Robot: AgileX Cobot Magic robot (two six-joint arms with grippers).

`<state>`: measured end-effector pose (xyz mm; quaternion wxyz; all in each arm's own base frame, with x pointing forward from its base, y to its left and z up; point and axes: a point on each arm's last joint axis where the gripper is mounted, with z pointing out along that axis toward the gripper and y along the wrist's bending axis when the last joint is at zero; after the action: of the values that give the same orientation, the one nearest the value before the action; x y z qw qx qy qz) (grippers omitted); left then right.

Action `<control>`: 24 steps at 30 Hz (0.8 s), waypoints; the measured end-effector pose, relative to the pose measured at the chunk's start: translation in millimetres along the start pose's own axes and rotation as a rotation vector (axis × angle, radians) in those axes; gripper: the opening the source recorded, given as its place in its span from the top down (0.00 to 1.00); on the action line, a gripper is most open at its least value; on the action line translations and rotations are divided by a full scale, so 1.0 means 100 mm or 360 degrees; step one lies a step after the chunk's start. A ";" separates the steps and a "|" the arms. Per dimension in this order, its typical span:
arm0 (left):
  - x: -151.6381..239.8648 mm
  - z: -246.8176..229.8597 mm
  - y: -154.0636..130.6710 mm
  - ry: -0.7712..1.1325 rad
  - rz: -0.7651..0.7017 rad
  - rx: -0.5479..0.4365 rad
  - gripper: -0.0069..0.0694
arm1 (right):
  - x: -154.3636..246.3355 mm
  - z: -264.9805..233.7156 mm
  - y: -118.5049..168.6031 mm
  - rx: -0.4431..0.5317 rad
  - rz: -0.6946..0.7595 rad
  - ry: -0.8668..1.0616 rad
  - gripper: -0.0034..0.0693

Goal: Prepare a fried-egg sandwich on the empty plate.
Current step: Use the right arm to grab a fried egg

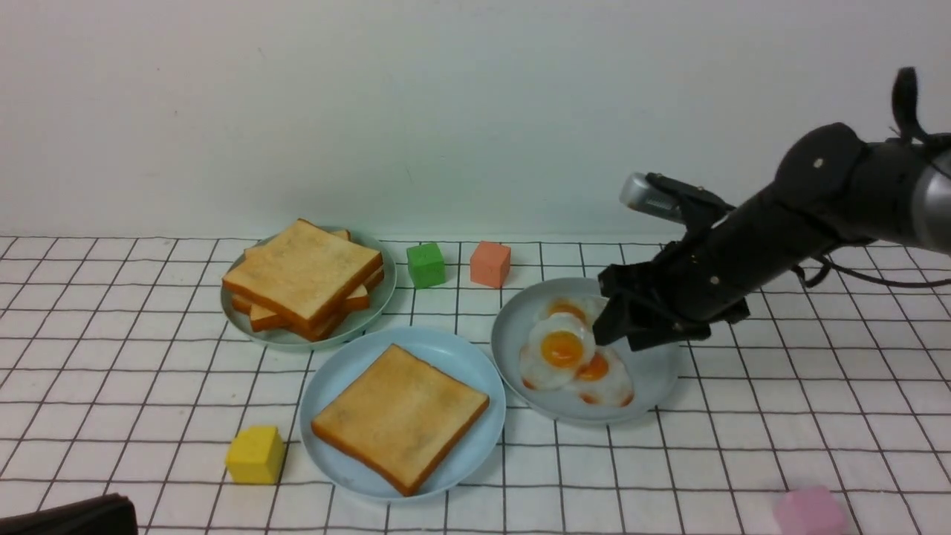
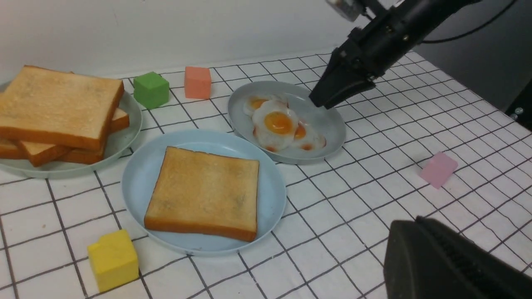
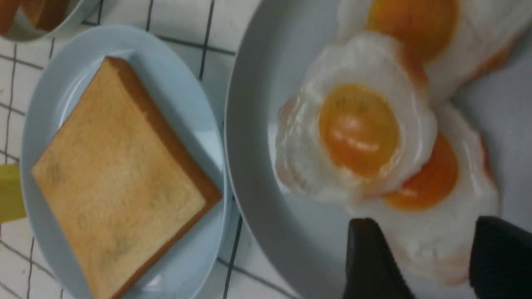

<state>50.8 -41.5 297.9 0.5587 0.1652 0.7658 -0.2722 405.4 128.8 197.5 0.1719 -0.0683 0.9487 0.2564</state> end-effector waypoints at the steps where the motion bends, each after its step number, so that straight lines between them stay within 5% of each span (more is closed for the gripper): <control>1: 0.00 0.00 0.00 -0.0008 -0.0001 0.0001 0.93 | -0.05 0.05 -0.02 -0.0003 0.0000 -0.0006 0.47; 7: -0.03 0.00 0.00 -0.0058 -0.0007 0.0008 0.93 | -0.25 0.18 0.01 -0.0017 -0.0063 -0.0071 0.47; 17: -0.03 0.00 0.00 -0.0062 -0.0007 0.0009 0.93 | -0.25 0.35 0.20 0.0075 -0.0662 -0.0135 0.47; 24: -0.03 0.01 0.00 -0.0059 -0.0007 0.0008 0.93 | -0.25 0.53 0.10 0.0152 -0.0719 -0.0145 0.47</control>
<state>51.9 -41.9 300.4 0.5718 0.1598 0.7549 -0.2785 441.4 165.7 168.6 0.2704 -0.2590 0.9117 0.1689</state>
